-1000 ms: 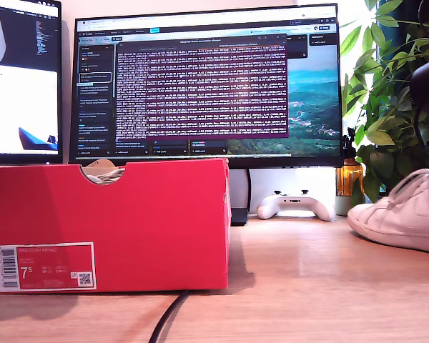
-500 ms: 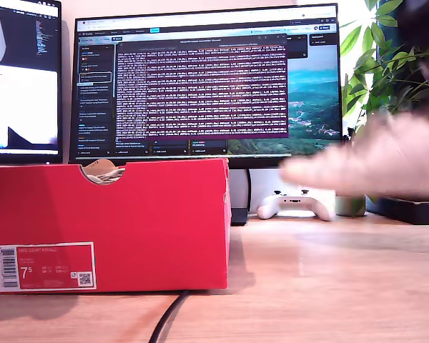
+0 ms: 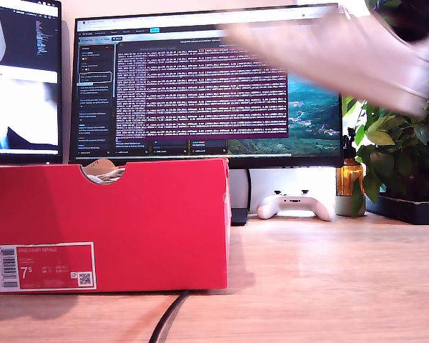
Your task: Pack the white shoes by picking the first shoe and placing it inside the red shoebox, left side, then picking and rotating the second shoe and placing it in the shoebox
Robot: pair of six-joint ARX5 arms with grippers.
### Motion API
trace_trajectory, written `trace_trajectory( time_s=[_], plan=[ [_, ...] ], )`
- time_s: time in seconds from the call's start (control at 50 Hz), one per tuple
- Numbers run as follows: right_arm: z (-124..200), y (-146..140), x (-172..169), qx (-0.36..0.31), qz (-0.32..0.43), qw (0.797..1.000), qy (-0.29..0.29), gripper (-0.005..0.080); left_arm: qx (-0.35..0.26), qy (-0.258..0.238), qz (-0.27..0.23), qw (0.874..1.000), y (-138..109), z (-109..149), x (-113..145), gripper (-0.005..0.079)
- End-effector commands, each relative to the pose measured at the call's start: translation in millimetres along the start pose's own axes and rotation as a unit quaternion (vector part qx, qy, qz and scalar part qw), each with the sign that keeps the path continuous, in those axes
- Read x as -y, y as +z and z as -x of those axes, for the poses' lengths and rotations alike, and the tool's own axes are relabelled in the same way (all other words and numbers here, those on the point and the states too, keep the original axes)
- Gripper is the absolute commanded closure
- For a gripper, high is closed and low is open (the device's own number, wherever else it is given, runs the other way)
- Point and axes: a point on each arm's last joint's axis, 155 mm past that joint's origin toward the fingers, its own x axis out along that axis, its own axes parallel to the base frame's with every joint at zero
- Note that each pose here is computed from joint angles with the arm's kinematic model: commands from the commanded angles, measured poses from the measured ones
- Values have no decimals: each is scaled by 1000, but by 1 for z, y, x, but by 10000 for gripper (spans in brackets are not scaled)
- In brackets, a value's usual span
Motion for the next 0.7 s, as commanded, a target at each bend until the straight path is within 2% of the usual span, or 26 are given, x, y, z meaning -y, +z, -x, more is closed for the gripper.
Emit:
trace_trajectory(
  time_s=[0.0,0.14,0.36,0.52,0.68],
  plan=[
    [1,13,-27,24,41,998,52,765,3,-2,1,1000,1,-1,2,764],
    [5,40,-66,86,118,983,116,765,4,-2,1,1000,1,-1,2,764],
    [12,80,-106,178,239,947,119,765,4,-2,1,1000,1,-1,2,764],
    [14,105,-127,230,340,909,72,765,4,-2,1,1000,1,-1,2,764],
    [9,124,-143,261,395,881,19,765,3,-2,1,1000,1,-1,2,764]
  ],
)
